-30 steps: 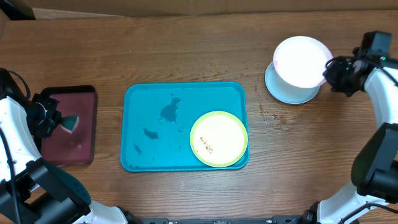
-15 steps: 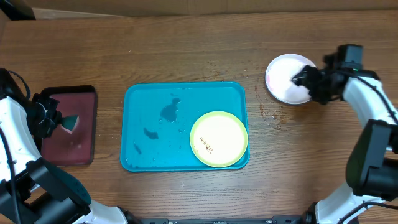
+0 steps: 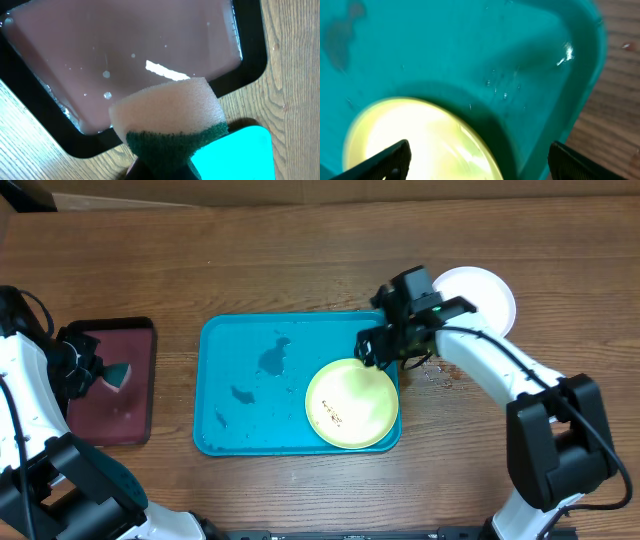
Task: Clean dirty plates on tray and stack at the side
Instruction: 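Move the right gripper to the yellow plate and grasp its rim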
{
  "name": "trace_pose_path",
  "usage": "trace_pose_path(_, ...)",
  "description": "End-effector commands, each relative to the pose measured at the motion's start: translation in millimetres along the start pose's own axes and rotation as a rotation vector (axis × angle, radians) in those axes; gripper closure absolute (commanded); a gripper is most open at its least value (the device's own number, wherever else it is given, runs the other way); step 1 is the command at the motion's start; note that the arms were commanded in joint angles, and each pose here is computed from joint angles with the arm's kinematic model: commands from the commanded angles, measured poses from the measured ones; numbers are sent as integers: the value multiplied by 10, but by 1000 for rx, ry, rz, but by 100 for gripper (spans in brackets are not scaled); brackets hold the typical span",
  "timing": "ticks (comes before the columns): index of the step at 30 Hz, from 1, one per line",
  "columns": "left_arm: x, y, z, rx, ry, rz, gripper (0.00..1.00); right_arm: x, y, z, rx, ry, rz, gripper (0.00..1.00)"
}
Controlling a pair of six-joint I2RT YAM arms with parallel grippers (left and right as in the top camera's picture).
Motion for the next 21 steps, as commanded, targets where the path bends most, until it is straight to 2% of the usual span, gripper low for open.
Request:
trace_pose_path(1, -28, -8, 24, -1, 16, 6, 96, -36, 1, 91, 36, -198, 116, 11)
trace_pose_path(5, -29, -8, 23, -2, 19, 6, 96, -37, 1, 205, 98, -243, 111, 13)
trace_pose_path(8, -29, -8, 23, -2, 19, 6, 96, 49, 5, 249, 119, -276, 28, 17)
trace_pose_path(12, -35, -7, 26, -2, 21, 7, 96, 125, 19, 299, 136, -275, -29, 26)
trace_pose_path(16, -37, -7, 31, 0, 22, 6, 96, 108, 45, 333, 143, -267, -23, 39)
trace_pose_path(21, -41, -7, 30, -1, 23, 7, 96, 66, 127, 420, 154, -258, -24, 39)
Point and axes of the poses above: each gripper's point midway between its finger pads, its own y axis out along the fingers, its own x axis along the line the jaws close on, z = x × y, the point moved 6 cm from there along -y, back along the fingers, and after that the axes turned 6 degrees about y, right-handed, at the moved point
